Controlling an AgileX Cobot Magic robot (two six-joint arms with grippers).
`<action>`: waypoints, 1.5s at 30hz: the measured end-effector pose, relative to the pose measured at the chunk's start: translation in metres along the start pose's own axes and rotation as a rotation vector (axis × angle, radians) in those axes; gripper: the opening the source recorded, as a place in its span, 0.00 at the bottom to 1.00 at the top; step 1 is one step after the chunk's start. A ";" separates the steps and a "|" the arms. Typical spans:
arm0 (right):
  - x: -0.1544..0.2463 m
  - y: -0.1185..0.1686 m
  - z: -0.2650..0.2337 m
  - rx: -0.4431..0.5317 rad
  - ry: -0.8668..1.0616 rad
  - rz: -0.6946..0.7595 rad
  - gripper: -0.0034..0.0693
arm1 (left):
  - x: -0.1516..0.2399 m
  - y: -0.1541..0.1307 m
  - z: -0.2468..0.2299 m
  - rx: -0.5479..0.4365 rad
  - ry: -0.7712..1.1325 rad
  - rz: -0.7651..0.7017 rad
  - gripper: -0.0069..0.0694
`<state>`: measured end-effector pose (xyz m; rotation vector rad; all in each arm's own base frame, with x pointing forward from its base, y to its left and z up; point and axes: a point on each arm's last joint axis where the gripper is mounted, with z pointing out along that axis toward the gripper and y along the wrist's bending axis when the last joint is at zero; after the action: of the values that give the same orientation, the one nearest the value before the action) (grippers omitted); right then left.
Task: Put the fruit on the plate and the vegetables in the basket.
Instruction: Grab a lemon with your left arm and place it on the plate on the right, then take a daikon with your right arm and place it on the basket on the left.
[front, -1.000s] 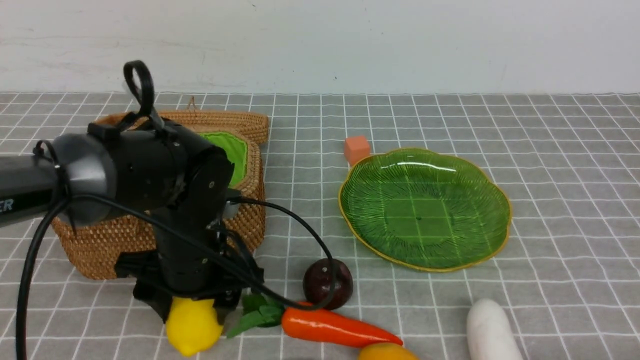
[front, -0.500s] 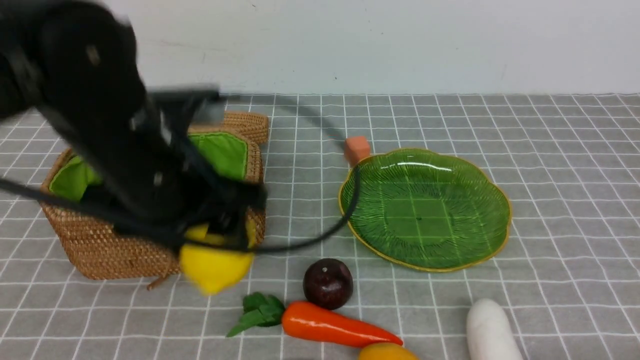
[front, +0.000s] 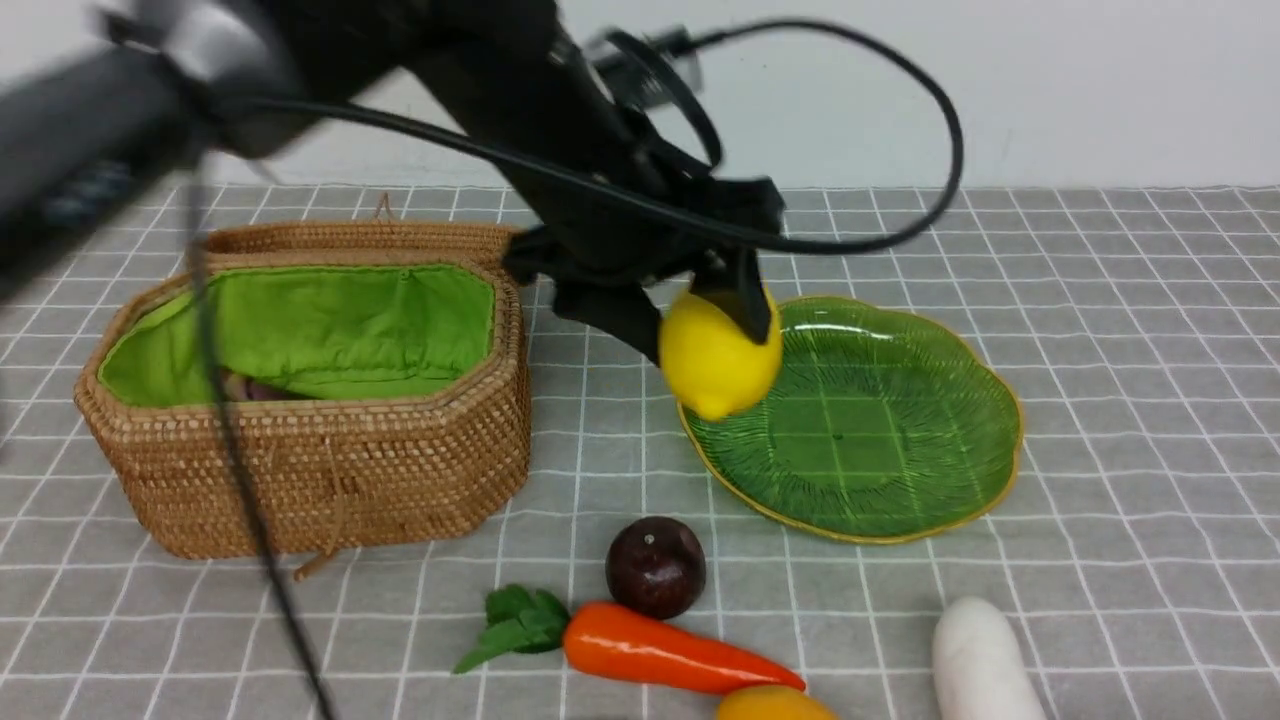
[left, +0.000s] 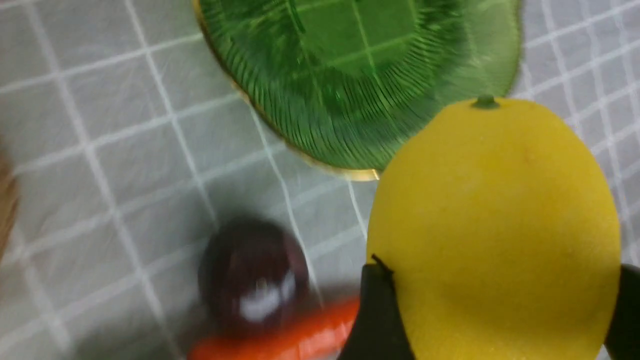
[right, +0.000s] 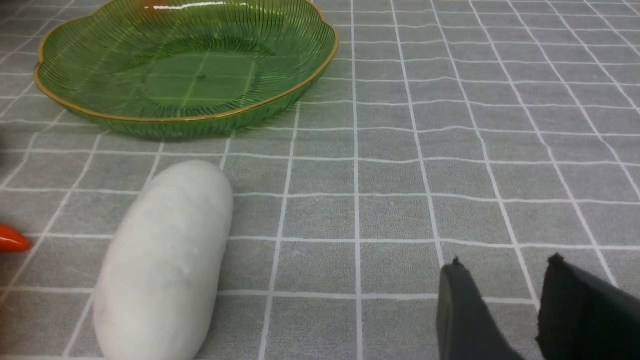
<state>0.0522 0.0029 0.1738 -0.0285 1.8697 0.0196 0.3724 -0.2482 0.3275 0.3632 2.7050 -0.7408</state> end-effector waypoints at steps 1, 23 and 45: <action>0.000 0.000 0.000 0.000 0.000 0.000 0.38 | -0.003 -0.003 0.012 0.003 0.006 0.010 0.76; 0.000 0.000 0.000 0.000 0.000 0.000 0.38 | -0.017 0.001 0.120 -0.220 -0.088 -0.133 0.76; 0.000 0.000 0.000 0.000 0.000 -0.001 0.38 | 0.016 -0.049 -0.099 -0.145 -0.221 0.095 0.60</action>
<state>0.0522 0.0028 0.1738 -0.0290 1.8698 0.0188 0.3196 -0.2348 0.4246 0.3503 2.4964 -0.5219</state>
